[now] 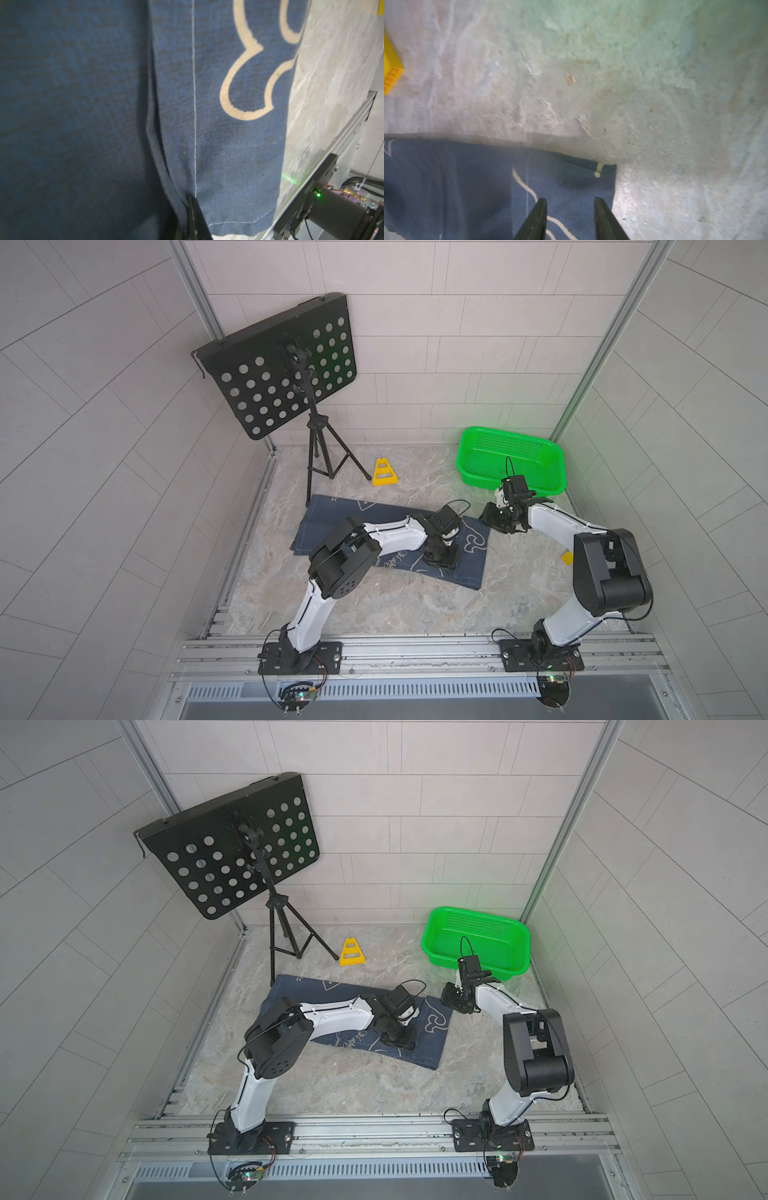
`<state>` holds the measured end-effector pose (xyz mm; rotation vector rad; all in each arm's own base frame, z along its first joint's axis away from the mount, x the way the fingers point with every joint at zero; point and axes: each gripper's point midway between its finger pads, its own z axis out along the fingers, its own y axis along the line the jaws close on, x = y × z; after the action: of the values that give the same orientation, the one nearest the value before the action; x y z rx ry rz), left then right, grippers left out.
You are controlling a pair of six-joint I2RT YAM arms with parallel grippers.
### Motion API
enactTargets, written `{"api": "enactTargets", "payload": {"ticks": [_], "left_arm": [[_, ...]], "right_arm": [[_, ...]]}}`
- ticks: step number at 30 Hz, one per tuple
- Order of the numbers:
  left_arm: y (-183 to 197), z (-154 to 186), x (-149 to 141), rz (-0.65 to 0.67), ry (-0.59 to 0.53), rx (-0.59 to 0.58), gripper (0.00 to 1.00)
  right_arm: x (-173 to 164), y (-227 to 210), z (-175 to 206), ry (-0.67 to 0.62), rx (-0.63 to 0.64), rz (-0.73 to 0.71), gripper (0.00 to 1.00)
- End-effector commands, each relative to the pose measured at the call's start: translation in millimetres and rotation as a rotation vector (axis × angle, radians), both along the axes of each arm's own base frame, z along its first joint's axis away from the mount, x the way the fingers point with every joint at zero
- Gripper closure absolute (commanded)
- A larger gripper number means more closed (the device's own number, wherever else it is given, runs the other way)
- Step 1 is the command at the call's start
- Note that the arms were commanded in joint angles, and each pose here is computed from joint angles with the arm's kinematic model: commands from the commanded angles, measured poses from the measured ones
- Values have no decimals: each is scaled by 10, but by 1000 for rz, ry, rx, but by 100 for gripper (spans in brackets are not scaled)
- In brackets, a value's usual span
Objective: Roll up the pillowcase
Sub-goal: Roll the pillowcase at the center of the board.
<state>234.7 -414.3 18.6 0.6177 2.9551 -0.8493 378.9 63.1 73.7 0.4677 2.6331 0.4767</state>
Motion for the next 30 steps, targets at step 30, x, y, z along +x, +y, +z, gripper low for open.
{"api": "enactTargets", "payload": {"ticks": [30], "left_arm": [[177, 726, 167, -58, -211, 102, 58]], "right_arm": [[-583, -197, 239, 7, 39, -25, 38]]}}
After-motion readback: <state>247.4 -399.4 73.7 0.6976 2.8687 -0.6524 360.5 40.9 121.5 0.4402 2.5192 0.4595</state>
